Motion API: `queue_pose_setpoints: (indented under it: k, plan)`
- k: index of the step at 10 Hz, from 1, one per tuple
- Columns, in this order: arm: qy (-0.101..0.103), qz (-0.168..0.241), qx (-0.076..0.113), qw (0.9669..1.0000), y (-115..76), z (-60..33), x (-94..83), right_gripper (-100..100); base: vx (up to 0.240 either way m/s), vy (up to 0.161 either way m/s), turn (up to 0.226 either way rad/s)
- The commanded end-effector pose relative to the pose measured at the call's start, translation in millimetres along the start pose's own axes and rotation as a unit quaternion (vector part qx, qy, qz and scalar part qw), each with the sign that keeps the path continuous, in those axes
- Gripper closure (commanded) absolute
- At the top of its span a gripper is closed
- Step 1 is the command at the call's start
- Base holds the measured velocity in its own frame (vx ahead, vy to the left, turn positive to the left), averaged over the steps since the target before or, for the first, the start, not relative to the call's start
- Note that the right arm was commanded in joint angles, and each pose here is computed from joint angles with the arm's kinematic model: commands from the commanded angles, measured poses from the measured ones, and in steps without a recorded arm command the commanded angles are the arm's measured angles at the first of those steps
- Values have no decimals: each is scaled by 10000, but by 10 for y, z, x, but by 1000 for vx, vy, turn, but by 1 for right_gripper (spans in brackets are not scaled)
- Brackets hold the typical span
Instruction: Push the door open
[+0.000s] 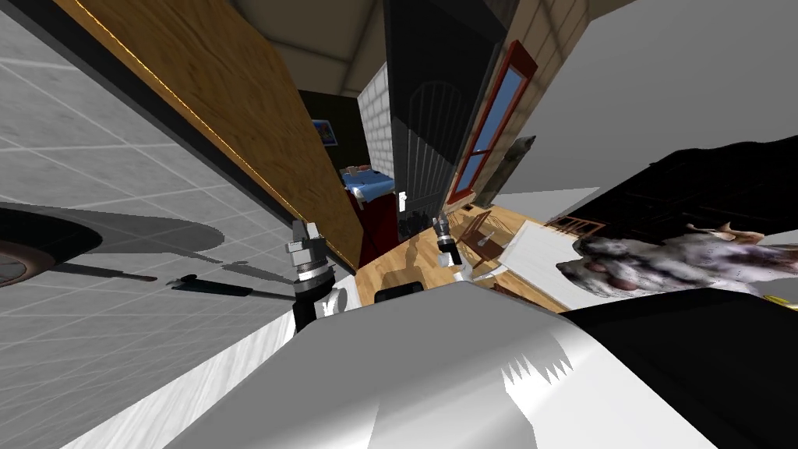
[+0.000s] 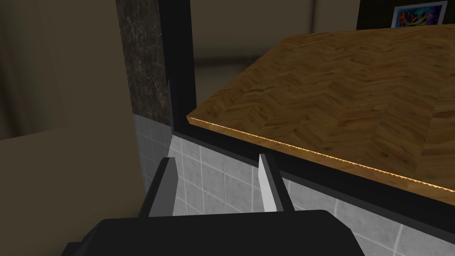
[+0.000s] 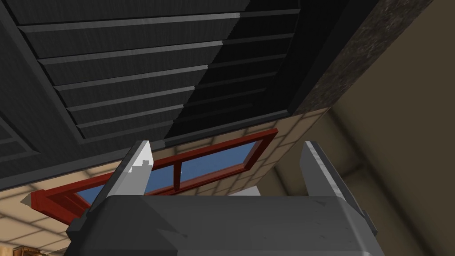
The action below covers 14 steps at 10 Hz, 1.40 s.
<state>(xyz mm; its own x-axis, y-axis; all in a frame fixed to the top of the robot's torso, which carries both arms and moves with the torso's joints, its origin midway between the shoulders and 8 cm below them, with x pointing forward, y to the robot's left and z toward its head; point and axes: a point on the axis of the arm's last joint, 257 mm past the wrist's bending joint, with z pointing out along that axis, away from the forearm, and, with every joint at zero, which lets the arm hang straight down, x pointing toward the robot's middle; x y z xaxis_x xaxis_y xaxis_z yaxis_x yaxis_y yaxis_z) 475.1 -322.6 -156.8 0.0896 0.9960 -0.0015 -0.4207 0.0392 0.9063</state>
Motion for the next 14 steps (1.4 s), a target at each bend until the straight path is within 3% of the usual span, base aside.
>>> queue_pose_setpoints:
  k: [1, 9, 12, 14]
  plan:
    - [2, -2, 91, 10000, -102, 14, 12, -100, 32, -83, 58]
    - [-4, -27, 667, 9978, -688, 197, -165, -100, 27, -93, 173]
    - [-19, -35, 770, 9970, -783, 209, -202, -100, 14, -71, 82]
    - [-41, -45, 900, 9959, -902, 267, -264, -100, 20, -73, 185]
